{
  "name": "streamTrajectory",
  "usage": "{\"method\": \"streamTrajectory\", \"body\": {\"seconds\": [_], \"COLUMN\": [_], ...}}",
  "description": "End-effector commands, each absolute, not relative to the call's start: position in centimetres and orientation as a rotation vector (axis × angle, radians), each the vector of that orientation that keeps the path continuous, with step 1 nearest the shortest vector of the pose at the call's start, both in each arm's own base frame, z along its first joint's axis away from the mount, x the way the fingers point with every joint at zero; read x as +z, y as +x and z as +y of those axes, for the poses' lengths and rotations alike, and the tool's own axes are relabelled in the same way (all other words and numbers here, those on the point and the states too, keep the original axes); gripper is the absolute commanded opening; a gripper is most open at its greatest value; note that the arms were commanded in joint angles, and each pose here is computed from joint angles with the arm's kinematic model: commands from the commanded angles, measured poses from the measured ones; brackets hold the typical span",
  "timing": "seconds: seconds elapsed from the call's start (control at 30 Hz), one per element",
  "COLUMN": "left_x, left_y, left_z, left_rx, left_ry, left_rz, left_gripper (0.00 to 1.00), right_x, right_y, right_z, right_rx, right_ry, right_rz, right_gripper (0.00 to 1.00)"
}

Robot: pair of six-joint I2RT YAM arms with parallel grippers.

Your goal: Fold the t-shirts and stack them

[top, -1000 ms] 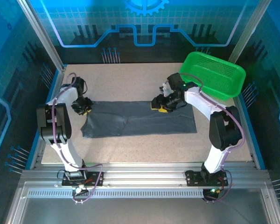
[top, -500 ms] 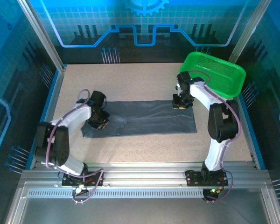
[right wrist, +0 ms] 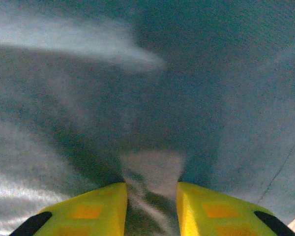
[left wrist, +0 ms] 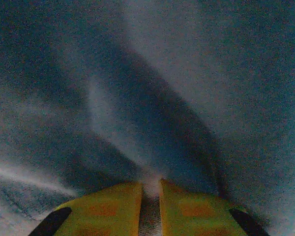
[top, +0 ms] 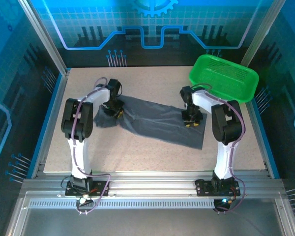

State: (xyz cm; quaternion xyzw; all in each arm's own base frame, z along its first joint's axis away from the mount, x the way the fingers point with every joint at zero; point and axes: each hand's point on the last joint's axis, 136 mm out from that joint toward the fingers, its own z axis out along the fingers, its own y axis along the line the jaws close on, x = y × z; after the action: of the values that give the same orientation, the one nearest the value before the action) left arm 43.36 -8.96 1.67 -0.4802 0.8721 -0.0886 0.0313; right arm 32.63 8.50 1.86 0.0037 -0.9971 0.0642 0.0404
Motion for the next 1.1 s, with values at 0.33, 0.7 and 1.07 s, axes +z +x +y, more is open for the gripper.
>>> {"method": "streamTrajectory", "body": {"seconds": [0.33,0.7,1.07], "left_x": [2.8,18.4,7.7], "left_y": [63.1,58.0,25.7], "left_z": [-21.4,-18.5,-22.7], "left_rx": [-0.906,-0.843,-0.996], "left_ry": [-0.938,-0.772,-0.817], "left_rz": [2.486,2.322,3.026], "left_gripper": [0.26,0.49,0.45], "right_x": [2.5,9.4,7.1], "right_y": [23.0,24.4,18.8], "right_z": [22.5,20.1,12.3], "right_rx": [-0.278,-0.494,-0.373], "right_ry": [-0.422,-0.489,-0.217], "right_rz": [-2.905,-3.042,-3.028], "right_gripper": [0.35,0.51,0.58]}}
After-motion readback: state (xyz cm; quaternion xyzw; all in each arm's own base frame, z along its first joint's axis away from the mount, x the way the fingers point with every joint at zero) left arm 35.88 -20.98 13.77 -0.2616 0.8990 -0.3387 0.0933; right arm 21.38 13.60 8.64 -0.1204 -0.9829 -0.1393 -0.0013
